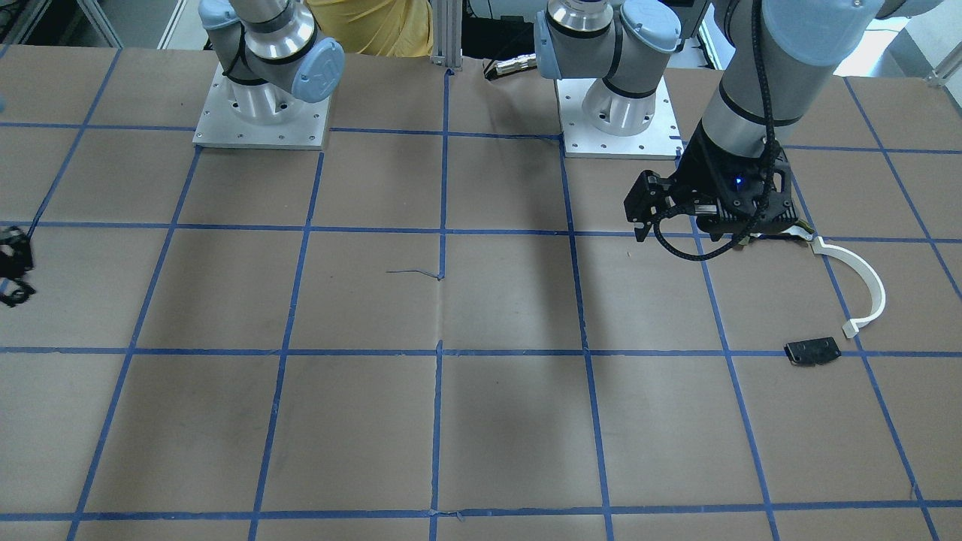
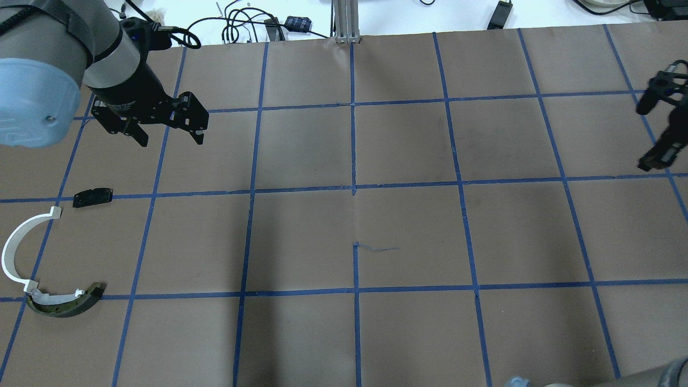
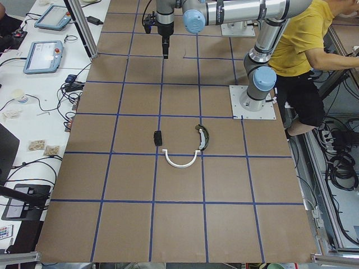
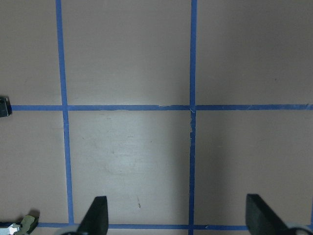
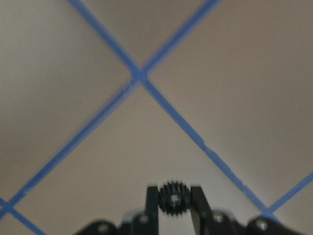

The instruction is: Place bearing gear from tray to pile

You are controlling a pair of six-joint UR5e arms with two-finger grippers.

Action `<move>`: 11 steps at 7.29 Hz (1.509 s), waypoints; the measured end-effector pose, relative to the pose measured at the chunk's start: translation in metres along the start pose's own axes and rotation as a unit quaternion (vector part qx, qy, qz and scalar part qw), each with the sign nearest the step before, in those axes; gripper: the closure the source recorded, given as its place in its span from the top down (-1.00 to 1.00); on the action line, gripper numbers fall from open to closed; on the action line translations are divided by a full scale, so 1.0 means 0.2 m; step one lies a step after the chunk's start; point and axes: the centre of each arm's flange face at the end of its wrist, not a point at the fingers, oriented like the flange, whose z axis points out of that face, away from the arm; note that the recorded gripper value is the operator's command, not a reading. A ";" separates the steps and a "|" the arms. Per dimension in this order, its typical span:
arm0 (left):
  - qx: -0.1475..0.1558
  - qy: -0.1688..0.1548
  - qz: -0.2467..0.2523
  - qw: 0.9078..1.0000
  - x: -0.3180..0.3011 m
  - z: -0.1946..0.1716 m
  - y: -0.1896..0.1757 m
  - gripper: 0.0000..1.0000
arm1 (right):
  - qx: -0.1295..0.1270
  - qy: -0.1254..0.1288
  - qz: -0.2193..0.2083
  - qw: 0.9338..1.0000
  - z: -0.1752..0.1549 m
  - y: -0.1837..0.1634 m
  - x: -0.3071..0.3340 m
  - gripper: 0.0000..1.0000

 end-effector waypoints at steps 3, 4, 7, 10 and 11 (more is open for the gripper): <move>0.000 0.001 0.000 1.000 0.00 0.00 0.00 1.00 | 0.037 0.017 0.197 0.980 -0.05 -1.02 -1.07 -1.00; 0.000 0.001 0.001 1.000 0.00 0.00 0.00 1.00 | 0.050 0.006 0.247 0.968 -0.03 -1.27 -1.38 -1.00; 0.000 0.000 0.003 1.000 -0.02 0.00 0.00 1.00 | 0.033 -0.026 0.356 0.934 0.24 -1.75 -2.08 0.22; -0.003 -0.004 -0.005 1.000 -0.06 0.01 -0.01 1.00 | 0.032 -0.022 0.387 0.921 0.29 -1.80 -2.03 1.00; -0.005 -0.005 -0.009 1.000 -0.07 0.02 -0.01 1.00 | 0.034 -0.019 0.379 0.925 0.16 -1.71 -1.77 1.00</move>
